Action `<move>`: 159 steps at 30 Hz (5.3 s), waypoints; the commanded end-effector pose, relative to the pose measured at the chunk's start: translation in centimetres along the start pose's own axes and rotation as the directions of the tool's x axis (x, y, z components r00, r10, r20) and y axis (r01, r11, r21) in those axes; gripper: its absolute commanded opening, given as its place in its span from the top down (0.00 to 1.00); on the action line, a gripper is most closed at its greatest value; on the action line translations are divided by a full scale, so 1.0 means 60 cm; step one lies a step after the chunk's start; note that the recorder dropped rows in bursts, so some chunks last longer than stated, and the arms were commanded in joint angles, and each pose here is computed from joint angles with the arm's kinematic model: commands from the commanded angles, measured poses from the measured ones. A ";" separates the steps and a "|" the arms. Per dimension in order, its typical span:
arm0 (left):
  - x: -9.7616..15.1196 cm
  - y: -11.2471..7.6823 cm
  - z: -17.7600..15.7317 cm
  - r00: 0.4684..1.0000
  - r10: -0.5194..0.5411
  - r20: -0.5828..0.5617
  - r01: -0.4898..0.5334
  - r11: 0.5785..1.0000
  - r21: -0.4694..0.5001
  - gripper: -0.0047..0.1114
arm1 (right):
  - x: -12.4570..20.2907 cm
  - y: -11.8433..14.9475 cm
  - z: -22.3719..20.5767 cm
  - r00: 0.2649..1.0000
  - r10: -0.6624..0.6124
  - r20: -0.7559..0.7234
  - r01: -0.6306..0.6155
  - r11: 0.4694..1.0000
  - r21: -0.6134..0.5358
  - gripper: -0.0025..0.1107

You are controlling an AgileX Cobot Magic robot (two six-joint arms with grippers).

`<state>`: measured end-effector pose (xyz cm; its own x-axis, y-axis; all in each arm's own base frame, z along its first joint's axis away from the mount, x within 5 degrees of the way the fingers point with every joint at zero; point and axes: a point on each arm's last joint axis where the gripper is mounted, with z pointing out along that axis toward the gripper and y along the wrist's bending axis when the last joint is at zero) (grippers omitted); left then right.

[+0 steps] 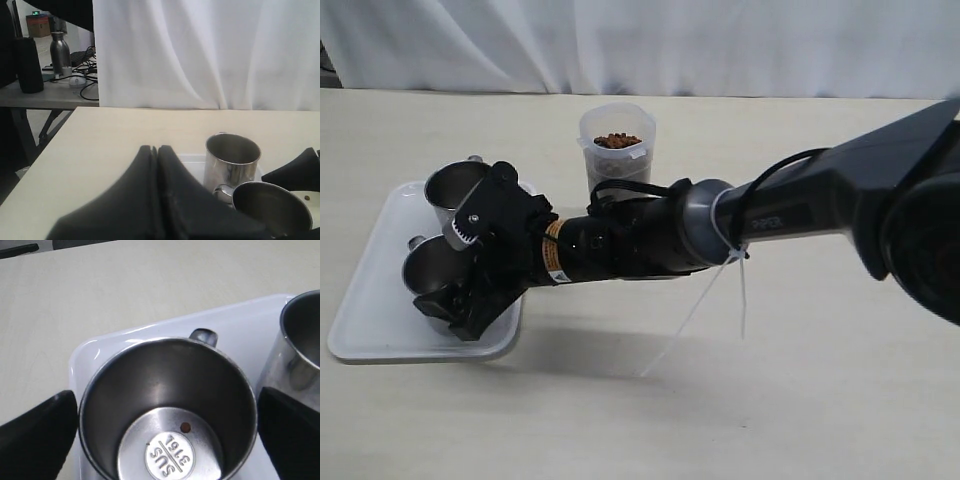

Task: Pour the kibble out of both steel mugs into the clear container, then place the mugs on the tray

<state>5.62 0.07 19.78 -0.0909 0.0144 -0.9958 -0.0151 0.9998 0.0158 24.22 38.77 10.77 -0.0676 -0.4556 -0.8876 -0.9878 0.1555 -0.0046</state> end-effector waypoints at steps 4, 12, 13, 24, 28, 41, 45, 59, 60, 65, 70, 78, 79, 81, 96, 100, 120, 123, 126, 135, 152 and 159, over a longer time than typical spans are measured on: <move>0.001 -0.001 0.000 1.000 -0.002 0.004 0.002 1.000 0.005 0.96 | -0.077 -0.002 -0.049 0.998 -0.027 0.050 0.024 0.998 0.064 0.20; 0.001 -0.001 0.000 1.000 -0.002 0.004 0.002 1.000 0.005 0.96 | -0.150 0.020 -0.223 0.985 0.170 0.022 -0.169 0.941 0.292 0.44; 0.001 -0.001 0.000 1.000 -0.002 0.004 0.002 1.000 0.005 0.96 | -0.146 0.030 -0.251 0.986 0.168 0.021 -0.166 0.936 0.311 0.58; 0.001 -0.001 0.000 1.000 -0.002 0.004 0.002 1.000 0.005 0.96 | 0.018 0.168 -0.508 0.984 0.166 0.063 -0.177 0.887 0.427 0.93; 0.001 -0.001 0.000 1.000 -0.002 0.004 0.002 1.000 0.005 0.96 | 0.064 0.200 -0.558 0.979 0.123 0.163 -0.184 0.878 0.442 0.93; 0.001 -0.001 0.000 1.000 -0.002 0.004 0.002 1.000 0.005 0.96 | 0.095 0.252 -0.659 0.822 -0.112 0.559 -0.216 0.846 0.487 0.93; 0.001 0.000 0.000 1.000 0.000 0.005 0.000 1.000 0.005 0.96 | 0.092 0.239 -0.672 0.827 -0.195 0.527 -0.299 0.641 0.707 0.93; 0.001 -0.001 0.000 1.000 -0.002 0.005 0.002 1.000 0.005 0.96 | 0.166 0.209 -0.668 0.913 0.008 0.407 -0.386 0.335 0.859 0.93; 0.001 -0.001 0.000 1.000 -0.002 0.005 0.002 1.000 0.005 0.96 | 0.166 0.209 -0.668 0.913 0.008 0.407 -0.386 0.335 0.859 0.93; 0.001 -0.001 0.000 1.000 -0.002 0.005 0.002 1.000 0.005 0.96 | 0.166 0.209 -0.668 0.906 0.014 0.424 -0.403 0.337 0.851 0.93; 0.001 -0.001 0.000 1.000 -0.002 0.005 0.002 1.000 0.005 0.96 | 0.166 0.209 -0.667 0.897 0.025 0.441 -0.422 0.342 0.839 0.93; 0.001 -0.001 0.000 1.000 -0.002 0.005 0.002 1.000 0.005 0.96 | 0.174 0.210 -0.663 0.905 0.079 0.418 -0.419 0.344 0.840 0.93; 0.001 -0.001 0.000 1.000 -0.002 0.005 0.002 1.000 0.005 0.96 | 0.174 0.210 -0.663 0.905 0.079 0.418 -0.419 0.344 0.840 0.93; 0.001 -0.001 0.000 1.000 -0.002 0.005 0.002 1.000 0.005 0.96 | 0.174 0.210 -0.663 0.903 0.080 0.422 -0.423 0.342 0.839 0.93; 0.001 -0.001 0.000 1.000 -0.002 0.005 0.002 1.000 0.005 0.96 | 0.174 0.210 -0.663 0.902 0.078 0.425 -0.425 0.342 0.838 0.93; 0.001 -0.001 0.000 1.000 -0.002 0.005 0.002 1.000 0.005 0.96 | 0.174 0.210 -0.663 0.902 0.078 0.425 -0.425 0.342 0.838 0.93; 0.001 -0.001 0.000 1.000 -0.002 0.005 0.002 1.000 0.005 0.96 | 0.179 0.206 -0.674 0.896 0.083 0.436 -0.443 0.217 0.870 0.93; 0.001 -0.001 0.000 1.000 -0.002 0.005 0.002 1.000 0.005 0.96 | 0.179 0.206 -0.673 0.896 0.083 0.436 -0.443 0.219 0.869 0.93; 0.001 -0.001 0.000 1.000 -0.002 0.005 0.002 1.000 0.005 0.96 | 0.179 0.206 -0.673 0.896 0.083 0.436 -0.443 0.219 0.869 0.93; 0.001 -0.001 0.000 1.000 -0.002 0.005 0.002 1.000 0.005 0.96 | 0.179 0.206 -0.673 0.896 0.083 0.436 -0.443 0.219 0.869 0.93; 0.001 -0.001 0.000 1.000 -0.002 0.005 0.002 1.000 0.005 0.96 | 0.179 0.206 -0.673 0.896 0.083 0.436 -0.443 0.219 0.869 0.93; 0.001 -0.001 0.000 1.000 -0.002 0.005 0.002 1.000 0.005 0.96 | 0.178 0.207 -0.671 0.897 0.082 0.434 -0.440 0.245 0.864 0.93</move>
<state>5.62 0.07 19.76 -0.0928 0.0144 -0.9956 -0.0150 0.9998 0.0158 5.62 0.44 19.93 -0.0759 -0.0148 -0.9970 -0.0763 0.9970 -0.0090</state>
